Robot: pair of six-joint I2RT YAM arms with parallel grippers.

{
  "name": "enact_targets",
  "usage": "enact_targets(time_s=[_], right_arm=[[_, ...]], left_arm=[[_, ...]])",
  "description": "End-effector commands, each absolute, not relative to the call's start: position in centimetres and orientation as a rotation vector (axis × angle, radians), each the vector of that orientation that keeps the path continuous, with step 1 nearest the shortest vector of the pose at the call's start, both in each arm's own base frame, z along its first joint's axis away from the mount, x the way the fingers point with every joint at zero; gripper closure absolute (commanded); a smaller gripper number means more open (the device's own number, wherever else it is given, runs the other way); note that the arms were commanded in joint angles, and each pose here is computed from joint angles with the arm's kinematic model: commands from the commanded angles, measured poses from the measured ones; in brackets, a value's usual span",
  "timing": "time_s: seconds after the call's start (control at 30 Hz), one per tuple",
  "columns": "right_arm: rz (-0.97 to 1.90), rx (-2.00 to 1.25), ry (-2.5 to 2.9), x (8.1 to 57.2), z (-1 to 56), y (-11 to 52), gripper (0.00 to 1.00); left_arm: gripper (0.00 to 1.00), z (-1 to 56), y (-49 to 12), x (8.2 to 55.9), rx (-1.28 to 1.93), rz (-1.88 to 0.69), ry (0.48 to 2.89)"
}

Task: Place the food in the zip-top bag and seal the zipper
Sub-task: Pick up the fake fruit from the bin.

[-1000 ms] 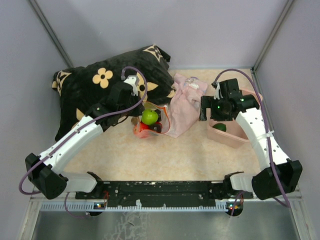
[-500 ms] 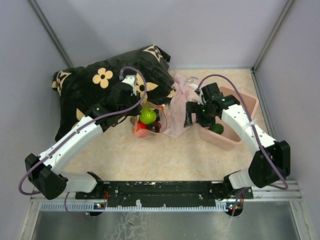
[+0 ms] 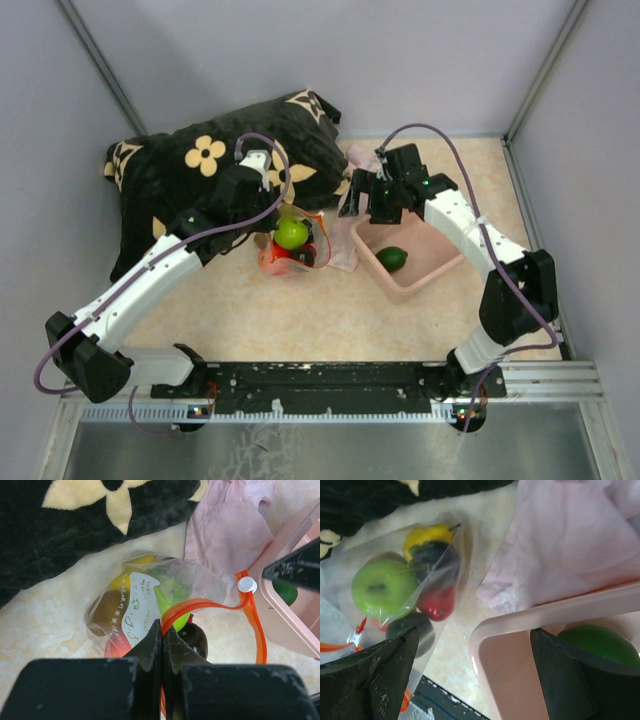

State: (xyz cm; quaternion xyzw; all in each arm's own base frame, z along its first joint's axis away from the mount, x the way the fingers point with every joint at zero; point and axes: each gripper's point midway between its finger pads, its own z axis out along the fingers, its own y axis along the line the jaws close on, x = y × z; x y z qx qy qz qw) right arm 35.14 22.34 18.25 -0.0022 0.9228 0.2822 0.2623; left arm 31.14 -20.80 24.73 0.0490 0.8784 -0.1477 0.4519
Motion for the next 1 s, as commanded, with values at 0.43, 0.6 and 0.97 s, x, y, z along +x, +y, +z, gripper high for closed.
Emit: enact_targets(time_s=[0.43,0.6,0.97], right_arm=[[0.224,-0.175,2.586,31.7,16.9,10.5,0.08],[0.217,-0.204,2.552,32.6,15.7,10.6,0.04],[0.313,0.14,2.595,32.7,12.0,11.8,0.04]], left_arm=[[1.0,25.3,-20.4,31.9,0.088,-0.323,2.163],[1.0,25.4,-20.3,31.9,0.094,-0.316,2.167],[1.0,25.7,-20.4,31.9,0.077,-0.324,2.172]])
